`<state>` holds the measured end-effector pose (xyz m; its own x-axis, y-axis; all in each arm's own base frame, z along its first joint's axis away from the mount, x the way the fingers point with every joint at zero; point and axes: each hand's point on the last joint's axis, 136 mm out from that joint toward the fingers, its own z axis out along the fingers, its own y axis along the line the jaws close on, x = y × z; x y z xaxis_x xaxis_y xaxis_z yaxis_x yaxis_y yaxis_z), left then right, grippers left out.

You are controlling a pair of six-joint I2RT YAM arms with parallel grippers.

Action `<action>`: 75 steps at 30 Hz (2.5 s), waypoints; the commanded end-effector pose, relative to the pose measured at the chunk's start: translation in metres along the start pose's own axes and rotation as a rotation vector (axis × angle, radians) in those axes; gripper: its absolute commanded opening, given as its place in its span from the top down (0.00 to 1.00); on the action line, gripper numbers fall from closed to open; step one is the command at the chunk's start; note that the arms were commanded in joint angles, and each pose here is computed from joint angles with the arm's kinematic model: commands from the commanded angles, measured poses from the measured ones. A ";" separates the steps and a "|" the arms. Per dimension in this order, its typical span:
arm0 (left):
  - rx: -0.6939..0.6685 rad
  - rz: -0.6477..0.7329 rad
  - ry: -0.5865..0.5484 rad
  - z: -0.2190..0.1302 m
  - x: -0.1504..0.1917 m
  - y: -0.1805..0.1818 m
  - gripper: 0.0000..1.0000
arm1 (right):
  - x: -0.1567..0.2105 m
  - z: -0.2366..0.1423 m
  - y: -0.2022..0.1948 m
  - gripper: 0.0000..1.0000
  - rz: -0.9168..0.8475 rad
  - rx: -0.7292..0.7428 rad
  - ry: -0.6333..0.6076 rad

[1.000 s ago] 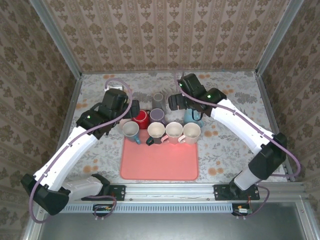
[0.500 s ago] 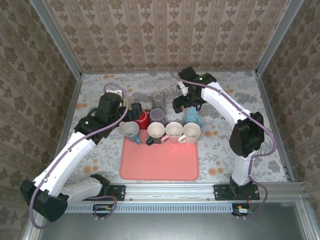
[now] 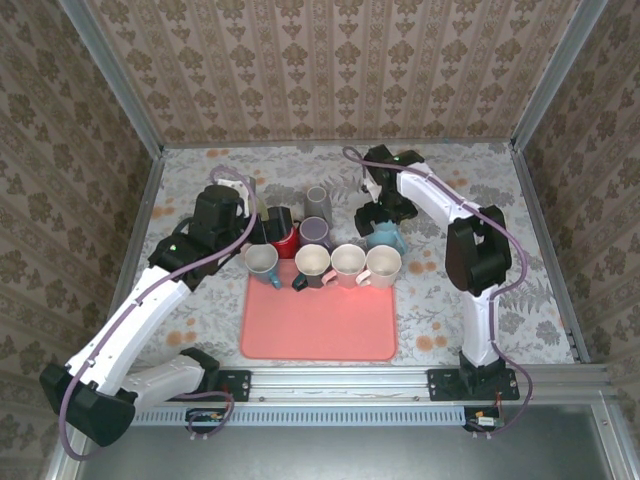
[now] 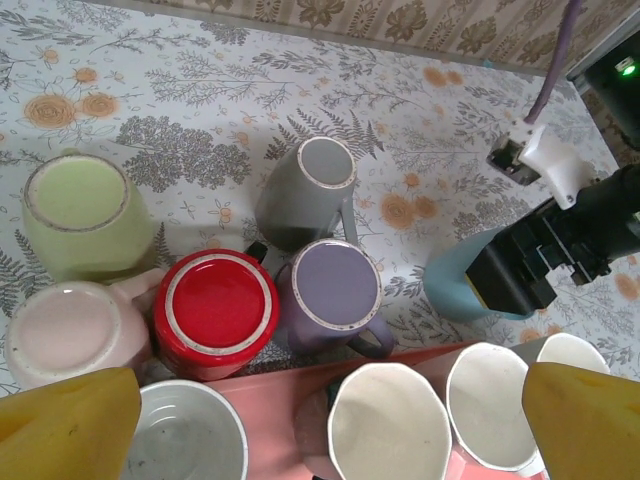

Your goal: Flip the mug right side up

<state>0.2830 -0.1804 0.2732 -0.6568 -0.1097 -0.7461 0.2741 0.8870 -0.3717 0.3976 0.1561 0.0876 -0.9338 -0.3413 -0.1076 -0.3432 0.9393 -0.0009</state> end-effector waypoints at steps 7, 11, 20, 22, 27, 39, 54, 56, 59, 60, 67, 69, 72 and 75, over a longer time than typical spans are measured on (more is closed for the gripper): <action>-0.017 -0.032 0.001 0.004 0.001 0.007 0.02 | 0.009 0.029 -0.019 0.18 0.046 0.055 0.034; -0.033 -0.036 -0.001 0.004 0.001 0.011 0.02 | 0.004 0.018 -0.018 0.30 0.085 0.015 -0.039; 0.001 -0.032 0.002 0.010 -0.001 0.009 0.04 | -0.020 -0.067 -0.026 0.48 0.250 -0.058 -0.337; 0.033 -0.011 -0.001 0.009 -0.002 0.004 0.04 | -0.025 -0.099 -0.031 0.48 0.320 -0.082 -0.452; 0.151 0.059 0.008 0.002 -0.004 -0.021 0.03 | -0.026 -0.176 -0.018 0.51 0.488 -0.289 -0.732; 0.573 0.007 -0.016 -0.030 0.008 -0.083 0.11 | 0.008 -0.286 0.058 0.58 0.615 -1.046 -0.971; 0.743 0.025 -0.088 -0.084 0.006 -0.104 0.07 | 0.026 -0.329 0.130 0.65 0.456 -1.273 -0.927; 0.806 0.036 -0.066 -0.090 0.012 -0.110 0.07 | 0.024 -0.327 0.135 0.66 0.452 -1.308 -0.912; 0.886 0.028 -0.058 -0.094 0.019 -0.117 0.07 | 0.021 -0.324 0.144 0.66 0.449 -1.357 -0.890; 0.909 0.027 -0.065 -0.095 0.021 -0.118 0.07 | 0.020 -0.323 0.148 0.66 0.440 -1.373 -0.881; 0.983 -0.001 -0.081 -0.095 0.020 -0.121 0.07 | 0.033 -0.331 0.157 0.66 0.406 -1.419 -0.884; 1.003 -0.013 -0.089 -0.093 0.017 -0.123 0.07 | 0.036 -0.330 0.158 0.66 0.404 -1.432 -0.878; 1.016 -0.024 -0.093 -0.088 0.012 -0.125 0.08 | 0.042 -0.329 0.161 0.67 0.394 -1.465 -0.860; 1.026 -0.013 -0.074 -0.081 0.010 -0.128 0.11 | 0.048 -0.331 0.161 0.68 0.399 -1.492 -0.863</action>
<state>0.1869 -0.2561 0.3425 -0.6540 -0.1717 -0.7367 0.7244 0.1384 -0.6753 0.2862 0.2856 0.3583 -0.8560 0.4471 -0.2595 -0.2447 0.0918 0.9652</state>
